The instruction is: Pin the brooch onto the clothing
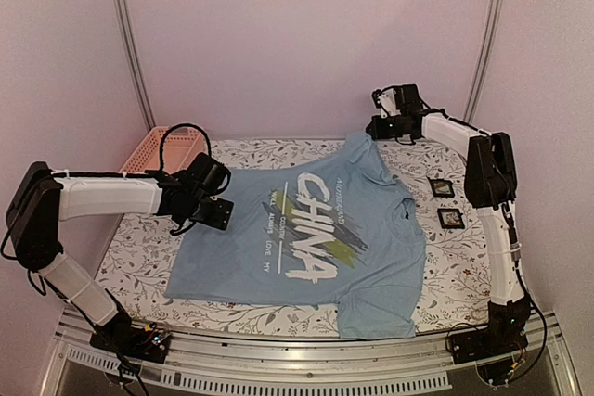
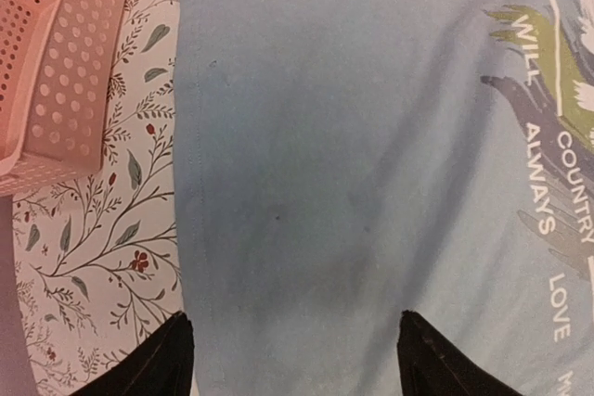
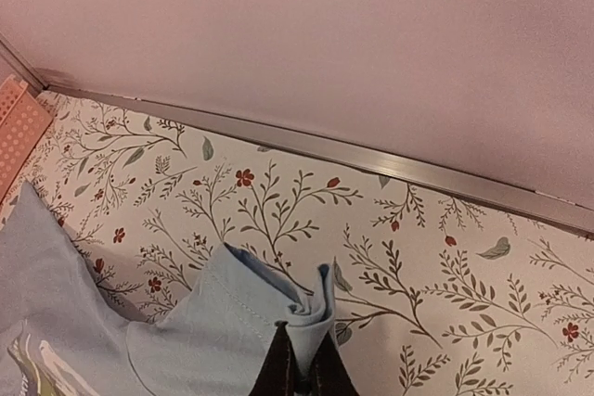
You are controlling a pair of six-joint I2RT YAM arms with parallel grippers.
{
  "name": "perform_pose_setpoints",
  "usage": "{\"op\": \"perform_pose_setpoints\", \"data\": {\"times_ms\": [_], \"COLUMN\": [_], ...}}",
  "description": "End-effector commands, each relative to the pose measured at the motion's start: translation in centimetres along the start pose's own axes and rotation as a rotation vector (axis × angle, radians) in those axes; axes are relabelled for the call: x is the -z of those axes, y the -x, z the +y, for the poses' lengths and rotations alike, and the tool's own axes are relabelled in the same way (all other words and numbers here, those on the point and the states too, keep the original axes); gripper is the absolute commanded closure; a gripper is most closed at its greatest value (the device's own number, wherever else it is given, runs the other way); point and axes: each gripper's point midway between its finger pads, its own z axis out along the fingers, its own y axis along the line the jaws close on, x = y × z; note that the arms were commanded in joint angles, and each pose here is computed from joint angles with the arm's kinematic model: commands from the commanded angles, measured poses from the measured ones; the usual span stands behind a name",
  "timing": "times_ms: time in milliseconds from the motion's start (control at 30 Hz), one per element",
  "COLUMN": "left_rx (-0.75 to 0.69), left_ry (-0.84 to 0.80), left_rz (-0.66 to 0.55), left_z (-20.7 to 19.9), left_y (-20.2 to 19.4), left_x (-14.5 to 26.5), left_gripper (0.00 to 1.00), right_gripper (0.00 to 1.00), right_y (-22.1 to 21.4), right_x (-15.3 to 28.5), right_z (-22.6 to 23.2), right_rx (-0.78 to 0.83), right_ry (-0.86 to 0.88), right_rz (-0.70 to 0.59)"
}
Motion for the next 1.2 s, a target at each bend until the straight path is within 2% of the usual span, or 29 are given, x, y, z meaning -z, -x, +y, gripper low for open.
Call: {"op": "perform_pose_setpoints", "data": {"times_ms": [0,200,600,633,800,867,1033,1100,1167], "left_rx": [-0.021,-0.035,-0.054,-0.054,-0.052,-0.051,-0.033,-0.008,0.038], "left_ry": [0.031,0.039,0.051,0.051,0.051,0.055,0.055,0.045,0.044], "left_rz": [0.021,0.028,0.033,0.034,0.043,0.044,0.044,0.049,0.059], "left_z": [0.7,0.6,0.7,0.7,0.8,1.0,1.1,1.1,1.5], "left_y": [-0.7,-0.8,-0.9,-1.0,-1.5,-1.6,-1.8,-2.1,-2.4], "left_x": [-0.4,-0.7,-1.1,-1.1,-1.0,-1.0,-1.1,-1.7,-2.4], "left_gripper": [0.25,0.25,0.25,0.25,0.25,0.25,0.25,0.24,0.24], "right_gripper": [0.93,0.90,0.83,0.79,0.41,0.38,0.42,0.48,0.62], "right_y": [-1.3,-1.9,2.1,1.9,1.9,2.6,4.5,3.4,1.2], "right_x": [-3.4,-5.7,-6.6,-6.8,-6.7,-6.0,-2.0,-0.5,1.4], "right_z": [-2.0,-4.5,-4.6,-4.8,-5.7,-5.9,-6.8,-6.9,-6.5], "right_rx": [-0.070,-0.227,-0.282,-0.296,-0.286,-0.261,-0.200,-0.183,-0.191], "right_ry": [0.093,0.113,0.165,0.155,0.112,0.091,-0.030,-0.072,-0.099], "right_rz": [-0.019,-0.070,-0.260,-0.260,-0.260,-0.264,-0.224,-0.167,-0.090]}}
